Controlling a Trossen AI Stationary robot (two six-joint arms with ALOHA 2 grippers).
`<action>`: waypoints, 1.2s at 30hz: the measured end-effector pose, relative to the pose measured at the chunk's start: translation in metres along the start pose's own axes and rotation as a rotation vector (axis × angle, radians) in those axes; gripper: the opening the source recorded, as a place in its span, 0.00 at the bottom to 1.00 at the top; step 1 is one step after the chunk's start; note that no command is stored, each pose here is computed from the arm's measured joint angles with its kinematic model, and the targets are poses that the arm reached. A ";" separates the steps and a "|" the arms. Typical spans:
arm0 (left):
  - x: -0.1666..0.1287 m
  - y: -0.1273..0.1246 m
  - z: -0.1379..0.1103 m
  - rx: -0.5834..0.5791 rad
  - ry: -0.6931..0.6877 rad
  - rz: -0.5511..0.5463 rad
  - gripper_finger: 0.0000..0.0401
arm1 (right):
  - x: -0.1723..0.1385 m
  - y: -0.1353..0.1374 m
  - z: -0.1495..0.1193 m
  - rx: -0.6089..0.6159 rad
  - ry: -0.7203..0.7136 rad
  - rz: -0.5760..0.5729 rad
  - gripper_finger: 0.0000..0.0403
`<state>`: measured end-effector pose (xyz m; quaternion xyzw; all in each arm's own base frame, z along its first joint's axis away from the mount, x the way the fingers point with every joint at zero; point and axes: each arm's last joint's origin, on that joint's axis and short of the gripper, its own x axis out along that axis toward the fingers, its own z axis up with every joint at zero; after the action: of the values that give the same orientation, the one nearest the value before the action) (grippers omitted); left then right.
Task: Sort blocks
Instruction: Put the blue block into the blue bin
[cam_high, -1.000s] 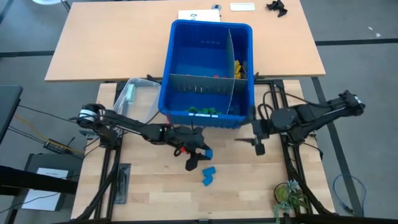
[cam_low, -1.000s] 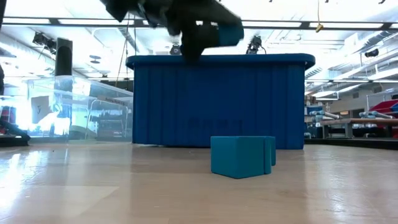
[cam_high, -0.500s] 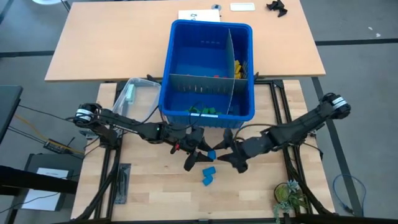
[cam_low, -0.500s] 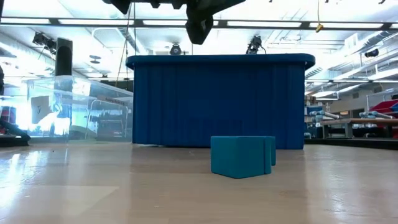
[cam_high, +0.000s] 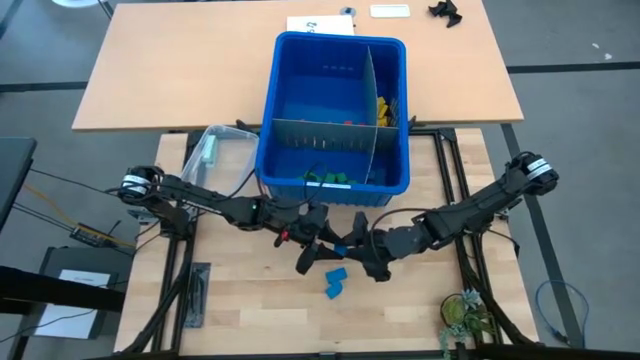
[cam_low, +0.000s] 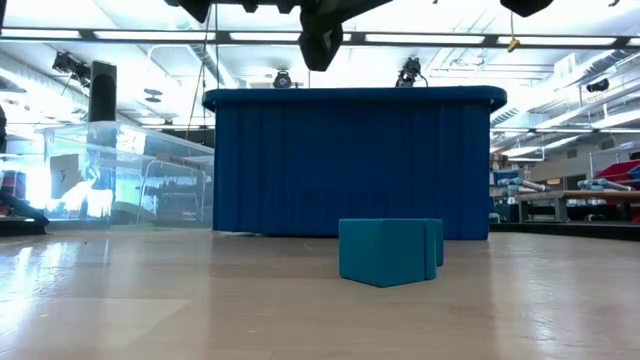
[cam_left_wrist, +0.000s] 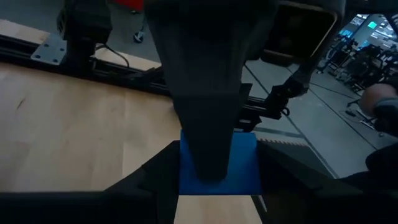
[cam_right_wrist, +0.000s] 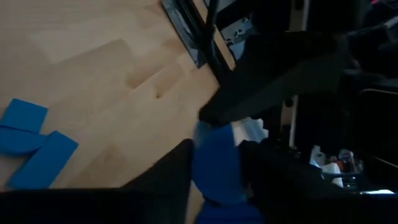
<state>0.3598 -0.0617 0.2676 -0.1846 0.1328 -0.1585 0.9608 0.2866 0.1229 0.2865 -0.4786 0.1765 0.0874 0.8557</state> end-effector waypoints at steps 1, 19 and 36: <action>0.000 0.000 0.001 0.001 -0.008 -0.004 0.48 | 0.000 0.000 0.000 -0.001 -0.003 0.003 0.30; -0.014 0.029 0.014 -0.010 -0.017 0.089 0.60 | -0.042 -0.019 0.004 0.160 0.044 -0.151 0.22; -0.015 0.031 -0.001 0.119 0.078 0.373 0.59 | -0.108 -0.075 -0.102 0.929 0.470 -0.446 0.22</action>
<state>0.3534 -0.0292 0.2578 -0.0934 0.1922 0.0075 0.9769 0.1886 -0.0009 0.3383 -0.0841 0.2769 -0.2912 0.9118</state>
